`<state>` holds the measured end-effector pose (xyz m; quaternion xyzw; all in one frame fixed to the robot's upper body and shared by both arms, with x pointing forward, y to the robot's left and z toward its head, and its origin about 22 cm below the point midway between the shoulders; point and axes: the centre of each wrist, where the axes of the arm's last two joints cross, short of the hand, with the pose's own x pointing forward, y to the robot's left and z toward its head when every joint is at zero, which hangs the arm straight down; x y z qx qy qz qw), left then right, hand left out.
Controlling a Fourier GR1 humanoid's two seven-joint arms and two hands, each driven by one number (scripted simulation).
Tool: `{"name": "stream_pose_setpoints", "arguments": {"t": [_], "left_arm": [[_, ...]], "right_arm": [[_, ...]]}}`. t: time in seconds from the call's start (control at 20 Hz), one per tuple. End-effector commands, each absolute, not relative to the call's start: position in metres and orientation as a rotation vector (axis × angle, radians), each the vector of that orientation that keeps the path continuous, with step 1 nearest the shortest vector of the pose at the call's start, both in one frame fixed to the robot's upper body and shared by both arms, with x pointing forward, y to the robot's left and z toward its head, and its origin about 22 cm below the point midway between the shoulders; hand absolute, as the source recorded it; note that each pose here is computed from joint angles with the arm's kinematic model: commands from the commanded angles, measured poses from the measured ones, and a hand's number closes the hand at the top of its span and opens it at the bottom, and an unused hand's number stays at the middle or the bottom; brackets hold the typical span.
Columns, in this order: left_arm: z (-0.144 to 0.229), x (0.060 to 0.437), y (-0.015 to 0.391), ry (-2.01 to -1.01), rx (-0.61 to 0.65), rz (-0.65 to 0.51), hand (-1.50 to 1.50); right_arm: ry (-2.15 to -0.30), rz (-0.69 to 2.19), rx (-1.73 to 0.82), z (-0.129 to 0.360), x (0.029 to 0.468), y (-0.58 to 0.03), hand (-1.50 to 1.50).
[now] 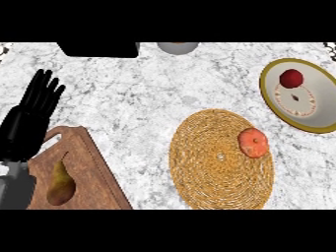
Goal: Pick the tomato from the placemat and place it in the bowl
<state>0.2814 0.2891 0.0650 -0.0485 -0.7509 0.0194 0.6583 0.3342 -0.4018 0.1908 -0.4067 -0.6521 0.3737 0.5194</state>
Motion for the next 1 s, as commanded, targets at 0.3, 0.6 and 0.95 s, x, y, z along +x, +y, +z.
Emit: {"name": "stream_pose_setpoints", "arguments": {"t": [0.3,0.6,0.95], "left_arm": [[0.064,0.284,0.292,-1.706,-0.128,0.024,0.00],[0.073,0.282,0.290,-1.710,-0.156,0.001,0.00],[0.070,0.292,0.270,-1.715,-0.156,0.029,0.00]], "right_arm": [[-1.533,0.886,-0.945,0.158,0.399,-0.410,1.50],[-1.319,1.010,-0.954,0.136,0.403,-0.419,1.50],[-1.259,0.955,-0.685,0.087,0.413,-0.388,-1.50]]}}
